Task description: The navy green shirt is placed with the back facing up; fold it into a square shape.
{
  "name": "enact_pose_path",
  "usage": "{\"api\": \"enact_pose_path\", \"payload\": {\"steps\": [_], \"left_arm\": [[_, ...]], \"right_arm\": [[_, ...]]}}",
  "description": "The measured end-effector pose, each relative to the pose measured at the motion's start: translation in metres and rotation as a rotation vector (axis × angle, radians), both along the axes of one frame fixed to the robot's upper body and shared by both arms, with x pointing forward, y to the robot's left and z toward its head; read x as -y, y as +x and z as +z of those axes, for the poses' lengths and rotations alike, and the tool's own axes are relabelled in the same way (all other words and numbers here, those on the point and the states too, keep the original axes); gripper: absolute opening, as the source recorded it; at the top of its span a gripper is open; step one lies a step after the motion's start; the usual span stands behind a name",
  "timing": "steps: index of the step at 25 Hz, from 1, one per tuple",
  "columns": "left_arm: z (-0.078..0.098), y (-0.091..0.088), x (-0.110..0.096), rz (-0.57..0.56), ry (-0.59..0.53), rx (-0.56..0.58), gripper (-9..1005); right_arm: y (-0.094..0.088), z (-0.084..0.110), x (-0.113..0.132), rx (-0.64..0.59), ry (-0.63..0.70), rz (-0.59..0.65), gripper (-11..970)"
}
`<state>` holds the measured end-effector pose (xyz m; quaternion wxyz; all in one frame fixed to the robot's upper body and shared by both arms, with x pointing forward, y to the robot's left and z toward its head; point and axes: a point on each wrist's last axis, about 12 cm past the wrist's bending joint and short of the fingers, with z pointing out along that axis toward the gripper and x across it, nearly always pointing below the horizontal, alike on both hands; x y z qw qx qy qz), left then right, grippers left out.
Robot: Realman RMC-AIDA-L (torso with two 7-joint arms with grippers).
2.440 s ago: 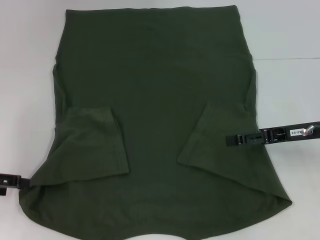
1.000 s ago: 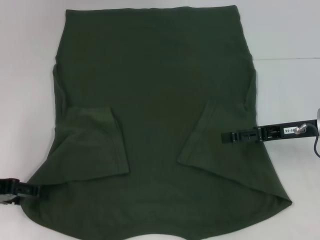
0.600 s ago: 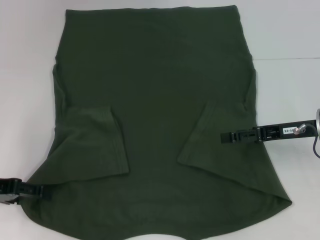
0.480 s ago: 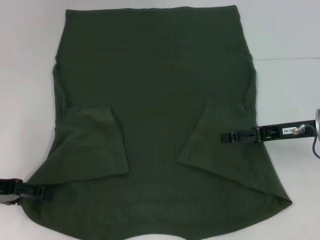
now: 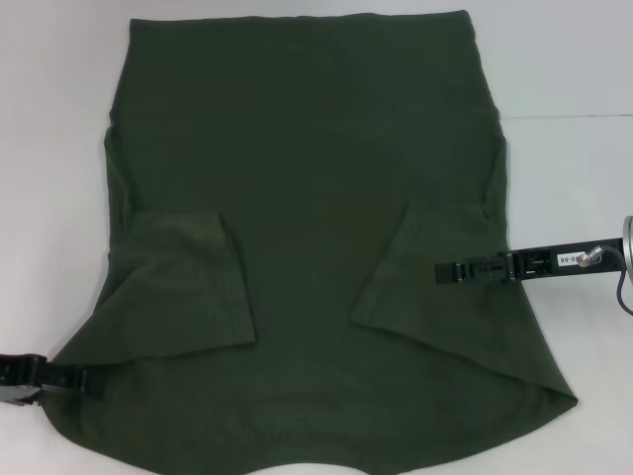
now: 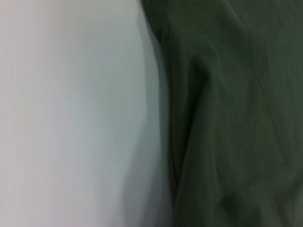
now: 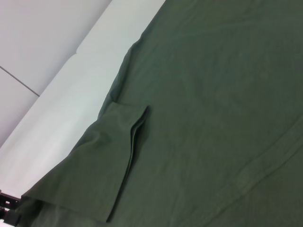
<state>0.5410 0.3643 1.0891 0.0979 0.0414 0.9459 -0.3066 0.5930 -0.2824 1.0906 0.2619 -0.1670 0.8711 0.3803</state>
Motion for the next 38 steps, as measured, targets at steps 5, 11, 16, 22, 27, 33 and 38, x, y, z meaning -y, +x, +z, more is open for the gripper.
{"api": "enact_pose_path", "payload": {"steps": [5,11,16,22,27,33,38], "left_arm": [[0.000,0.000,0.001,-0.012,0.007,-0.003,837],[-0.003,0.002,0.008,-0.031,-0.004,-0.015,549],[-0.003,0.003,0.008,-0.028,-0.001,-0.014,315],[-0.002,0.003,0.008,-0.026,-0.003,-0.013,206],[-0.003,0.003,0.008,-0.034,-0.003,-0.006,204],[-0.009,0.004,0.014,-0.071,0.030,-0.014,165],[-0.008,0.006,0.015,-0.067,0.028,-0.005,117]], "right_arm": [[0.000,0.000,0.000,0.000,0.001,-0.001,852],[0.000,0.000,-0.001,0.000,0.000,0.002,851],[0.000,0.000,-0.001,0.003,-0.001,0.004,851],[0.000,0.000,-0.001,0.006,-0.003,0.007,850],[0.000,0.000,-0.001,0.005,-0.001,0.009,850],[-0.001,0.000,-0.001,0.007,-0.001,0.011,849],[0.000,0.000,-0.001,0.009,-0.002,0.010,850]]}}
